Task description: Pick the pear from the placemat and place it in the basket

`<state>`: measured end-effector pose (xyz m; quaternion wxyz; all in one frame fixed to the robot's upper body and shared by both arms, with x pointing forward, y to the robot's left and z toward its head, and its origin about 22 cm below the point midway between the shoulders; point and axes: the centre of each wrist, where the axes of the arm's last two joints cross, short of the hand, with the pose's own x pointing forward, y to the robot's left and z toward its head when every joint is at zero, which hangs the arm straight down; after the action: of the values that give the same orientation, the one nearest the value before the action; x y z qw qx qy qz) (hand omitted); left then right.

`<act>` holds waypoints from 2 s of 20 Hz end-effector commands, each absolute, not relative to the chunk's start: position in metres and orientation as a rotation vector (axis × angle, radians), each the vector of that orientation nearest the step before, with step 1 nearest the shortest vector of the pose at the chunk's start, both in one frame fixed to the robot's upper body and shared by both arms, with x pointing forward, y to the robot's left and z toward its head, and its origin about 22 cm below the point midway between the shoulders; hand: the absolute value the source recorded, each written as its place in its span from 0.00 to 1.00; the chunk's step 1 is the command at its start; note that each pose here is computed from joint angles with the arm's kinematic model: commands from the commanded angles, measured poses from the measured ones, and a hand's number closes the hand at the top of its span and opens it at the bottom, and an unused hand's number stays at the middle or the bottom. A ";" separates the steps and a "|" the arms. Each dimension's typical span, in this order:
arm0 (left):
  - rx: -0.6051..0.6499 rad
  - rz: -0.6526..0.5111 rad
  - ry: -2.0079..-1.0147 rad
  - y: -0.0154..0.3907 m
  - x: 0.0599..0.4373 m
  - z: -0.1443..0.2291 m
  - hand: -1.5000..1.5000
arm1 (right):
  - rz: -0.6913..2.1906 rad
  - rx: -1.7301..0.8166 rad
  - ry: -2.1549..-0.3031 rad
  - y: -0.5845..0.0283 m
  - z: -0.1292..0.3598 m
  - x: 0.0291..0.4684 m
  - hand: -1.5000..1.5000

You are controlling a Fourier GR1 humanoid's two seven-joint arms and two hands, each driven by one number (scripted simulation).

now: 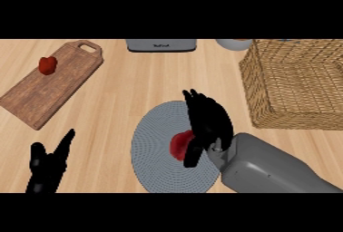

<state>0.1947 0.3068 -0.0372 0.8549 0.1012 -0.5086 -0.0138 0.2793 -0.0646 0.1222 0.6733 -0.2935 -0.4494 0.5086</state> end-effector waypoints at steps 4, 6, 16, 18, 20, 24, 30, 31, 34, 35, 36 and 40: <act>0.158 -0.024 -0.998 0.298 0.206 -0.054 0.50 | 1.057 -0.751 -0.911 -0.057 0.108 0.281 0.00; 0.163 -0.019 -1.000 0.312 0.203 -0.050 0.50 | 1.034 -0.729 -0.911 -0.058 0.085 0.282 0.00; 0.169 -0.030 -0.999 0.307 0.200 -0.052 0.50 | 1.099 -0.743 -0.858 -0.025 0.077 0.270 0.00; 0.157 -0.033 -1.012 0.290 0.201 -0.056 0.50 | 1.110 -0.731 -0.807 -0.033 0.062 0.279 0.00; 0.141 -0.028 -1.005 0.290 0.195 -0.037 0.50 | 1.115 -0.730 -0.772 -0.041 0.069 0.288 0.00; 0.157 -0.030 -1.020 0.296 0.203 -0.047 0.50 | 1.113 -0.712 -0.785 -0.043 0.054 0.295 0.00; 0.163 -0.037 -1.004 0.279 0.204 -0.052 0.50 | 1.097 -0.716 -0.792 -0.029 0.055 0.295 0.00; 0.157 -0.034 -1.010 0.292 0.186 -0.065 0.50 | 1.097 -0.732 -0.799 -0.057 0.032 0.280 0.00; 0.168 -0.041 -1.027 0.291 0.212 -0.055 0.50 | 1.107 -0.724 -0.805 -0.039 0.033 0.294 0.00; 0.168 -0.032 -1.003 0.290 0.198 -0.062 0.50 | 1.088 -0.718 -0.802 -0.050 0.045 0.289 0.00; 0.158 -0.035 -1.027 0.303 0.196 -0.035 0.50 | 1.085 -0.731 -0.784 -0.040 0.017 0.284 0.00; 0.157 -0.047 -1.014 0.292 0.196 -0.047 0.50 | 1.191 -0.758 -0.845 -0.044 0.023 0.293 1.00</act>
<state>0.1971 0.3035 -0.0373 0.8547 0.0957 -0.5099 -0.0182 0.2898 -0.0490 0.0304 0.7029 -0.3234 -0.3783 0.5082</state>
